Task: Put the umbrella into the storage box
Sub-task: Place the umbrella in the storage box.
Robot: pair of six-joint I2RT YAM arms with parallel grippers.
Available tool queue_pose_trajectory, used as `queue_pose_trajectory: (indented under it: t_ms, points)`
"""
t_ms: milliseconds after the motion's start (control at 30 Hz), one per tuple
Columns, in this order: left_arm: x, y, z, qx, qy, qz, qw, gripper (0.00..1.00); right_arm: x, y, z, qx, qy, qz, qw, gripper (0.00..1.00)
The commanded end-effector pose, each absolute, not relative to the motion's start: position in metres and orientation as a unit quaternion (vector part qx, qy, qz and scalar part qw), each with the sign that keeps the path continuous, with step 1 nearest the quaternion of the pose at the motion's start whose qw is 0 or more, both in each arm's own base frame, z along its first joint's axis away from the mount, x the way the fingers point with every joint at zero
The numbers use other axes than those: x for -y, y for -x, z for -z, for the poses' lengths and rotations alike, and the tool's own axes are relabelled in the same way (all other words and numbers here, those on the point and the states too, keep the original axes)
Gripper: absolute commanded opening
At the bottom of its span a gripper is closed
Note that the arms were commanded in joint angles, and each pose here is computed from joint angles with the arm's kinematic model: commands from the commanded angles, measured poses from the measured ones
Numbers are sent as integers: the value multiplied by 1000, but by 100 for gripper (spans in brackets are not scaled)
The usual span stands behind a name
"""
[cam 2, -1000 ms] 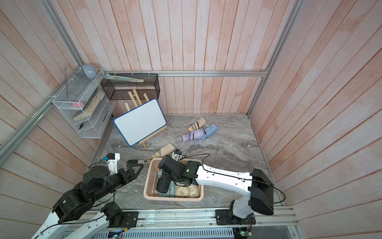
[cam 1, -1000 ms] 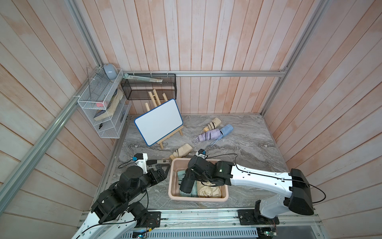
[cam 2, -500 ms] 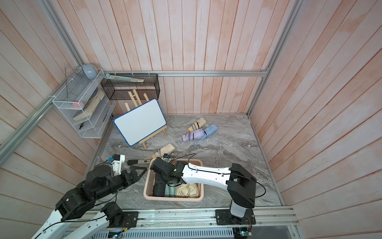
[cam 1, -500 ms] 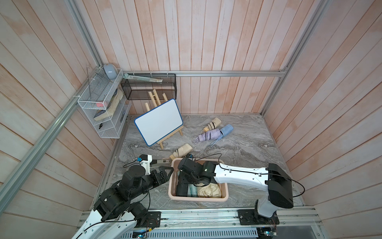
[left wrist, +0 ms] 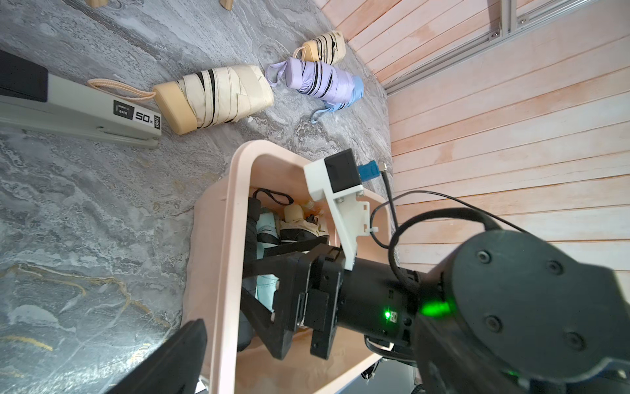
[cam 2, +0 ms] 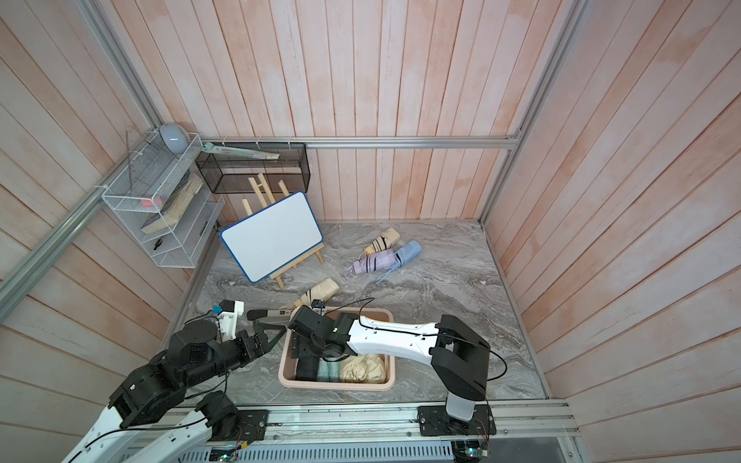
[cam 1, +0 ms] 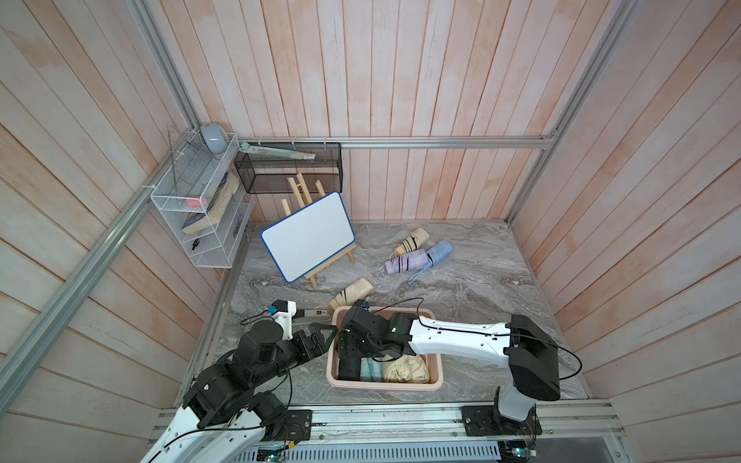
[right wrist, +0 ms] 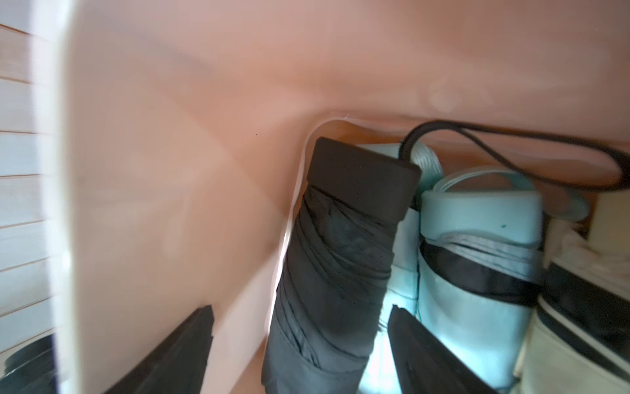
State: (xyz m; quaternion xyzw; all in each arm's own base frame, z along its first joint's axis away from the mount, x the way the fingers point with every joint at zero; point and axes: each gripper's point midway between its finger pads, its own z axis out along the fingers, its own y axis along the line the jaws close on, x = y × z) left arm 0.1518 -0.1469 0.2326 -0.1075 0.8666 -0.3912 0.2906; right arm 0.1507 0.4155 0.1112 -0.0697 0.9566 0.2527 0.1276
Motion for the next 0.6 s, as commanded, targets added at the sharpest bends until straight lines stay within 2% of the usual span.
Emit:
queue_pose_trajectory:
  t_ms: [0, 200, 300, 567]
  points:
    - [148, -152, -226, -877, 93, 376, 284, 100, -417, -158, -159, -936, 56, -303, 173, 87]
    - [150, -166, -232, -883, 80, 349, 302, 100, -390, -176, -222, -908, 70, -318, 264, 83]
    - [153, -179, -241, -878, 69, 339, 329, 100, -365, -198, -245, -901, 59, -314, 293, 81]
    - [163, -221, -271, -836, 31, 327, 440, 99, -289, -271, -270, -887, 7, -303, 349, 80]
